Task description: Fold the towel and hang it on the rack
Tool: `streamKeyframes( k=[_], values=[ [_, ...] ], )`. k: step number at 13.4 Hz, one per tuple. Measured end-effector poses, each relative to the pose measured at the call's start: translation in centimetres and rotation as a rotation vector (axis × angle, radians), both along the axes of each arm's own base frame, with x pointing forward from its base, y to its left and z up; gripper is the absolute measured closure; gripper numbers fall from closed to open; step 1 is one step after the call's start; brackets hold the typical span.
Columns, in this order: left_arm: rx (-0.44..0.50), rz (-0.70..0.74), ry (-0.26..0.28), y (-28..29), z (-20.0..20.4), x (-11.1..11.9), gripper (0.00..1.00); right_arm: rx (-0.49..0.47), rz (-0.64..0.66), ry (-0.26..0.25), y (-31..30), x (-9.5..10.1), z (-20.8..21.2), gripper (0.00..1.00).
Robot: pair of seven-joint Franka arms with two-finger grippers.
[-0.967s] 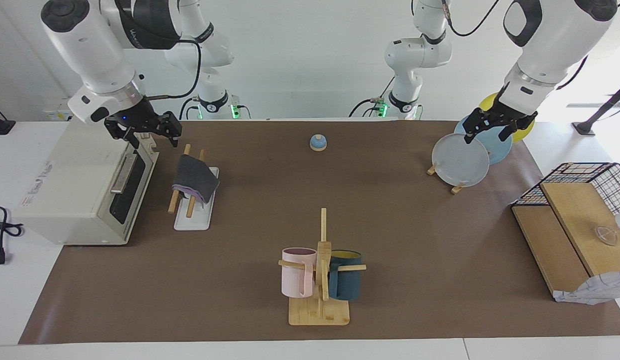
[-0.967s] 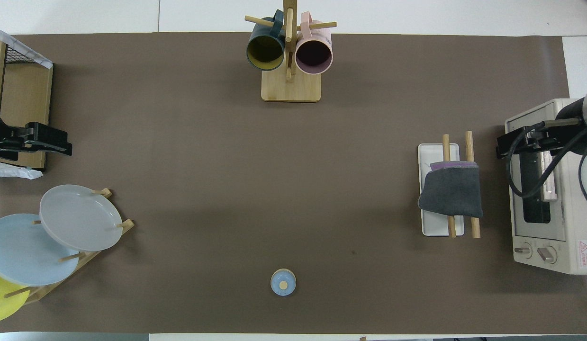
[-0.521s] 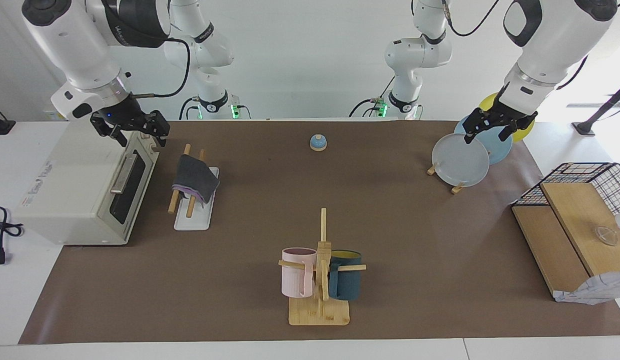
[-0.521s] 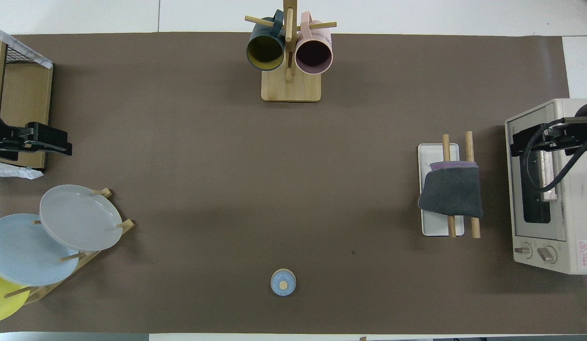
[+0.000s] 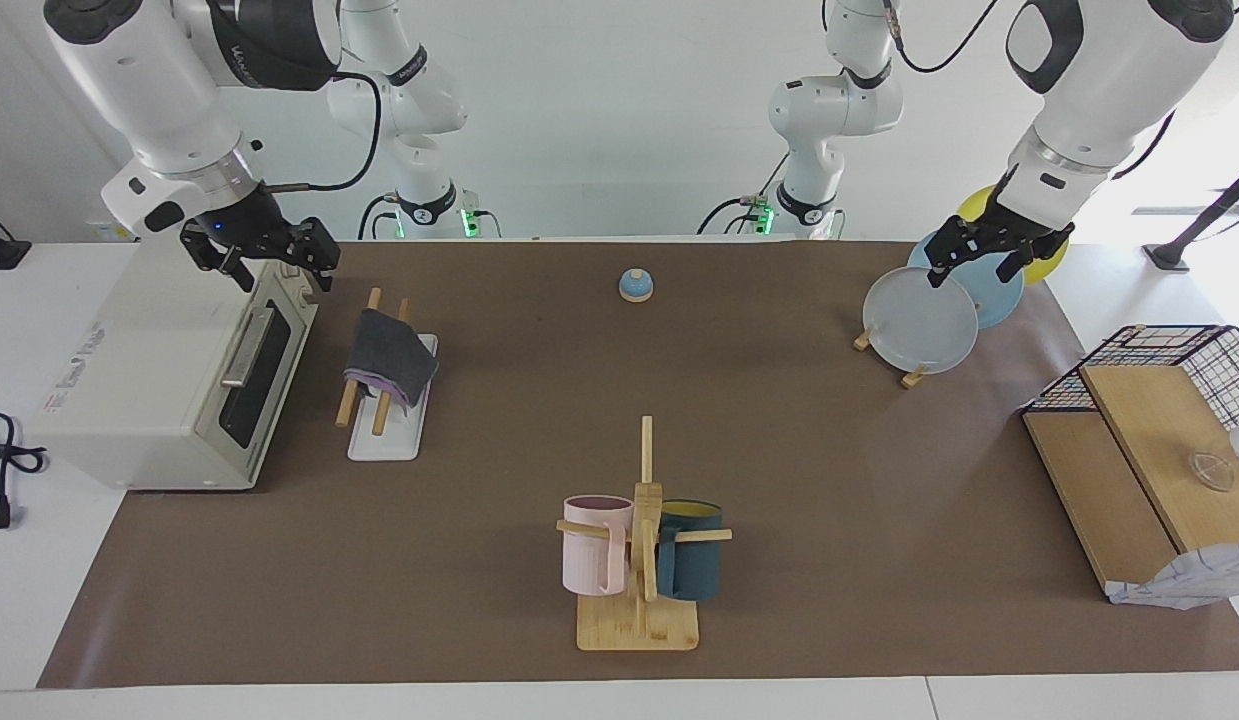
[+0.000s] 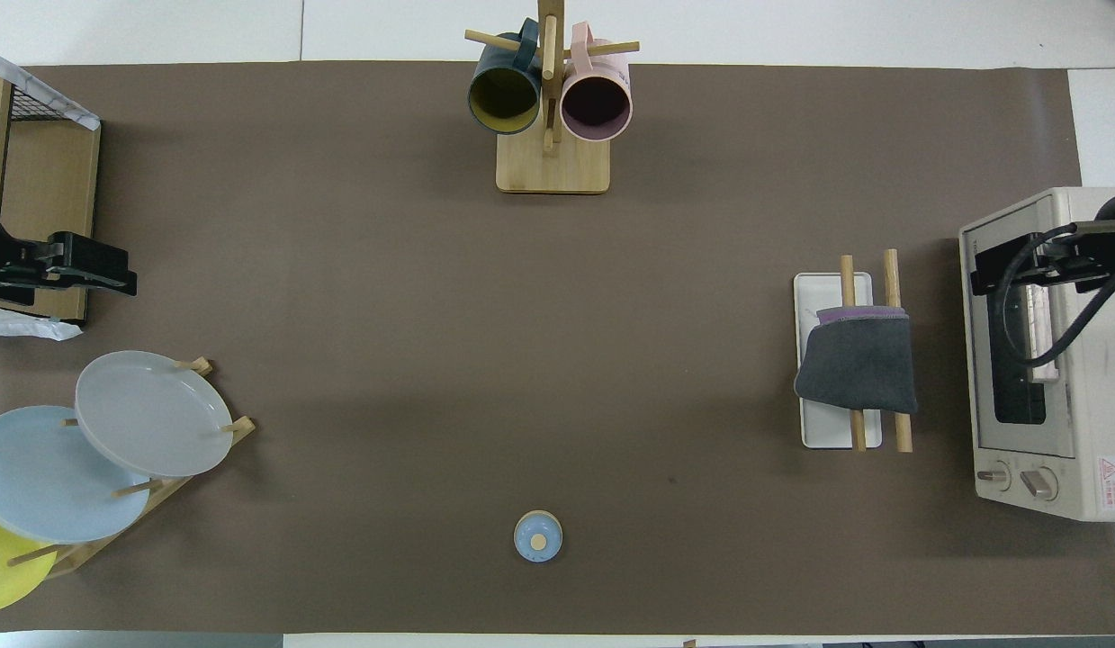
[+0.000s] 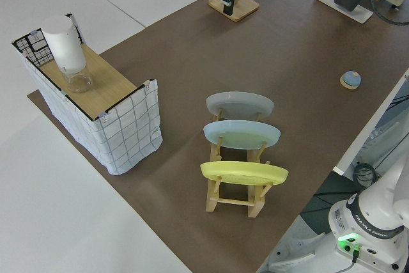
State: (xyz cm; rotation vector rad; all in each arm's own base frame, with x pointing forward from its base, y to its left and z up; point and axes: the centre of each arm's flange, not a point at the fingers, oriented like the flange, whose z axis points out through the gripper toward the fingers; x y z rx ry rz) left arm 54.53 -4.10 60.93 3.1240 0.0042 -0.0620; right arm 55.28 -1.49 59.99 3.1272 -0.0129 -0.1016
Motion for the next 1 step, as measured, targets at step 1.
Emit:
streamKeyframes(
  k=[1],
  values=[
    [0.000,0.000,0.000,0.00,0.00,0.00,0.00,0.000,0.000,-0.001,0.00,0.00,0.02,0.00]
  ],
)
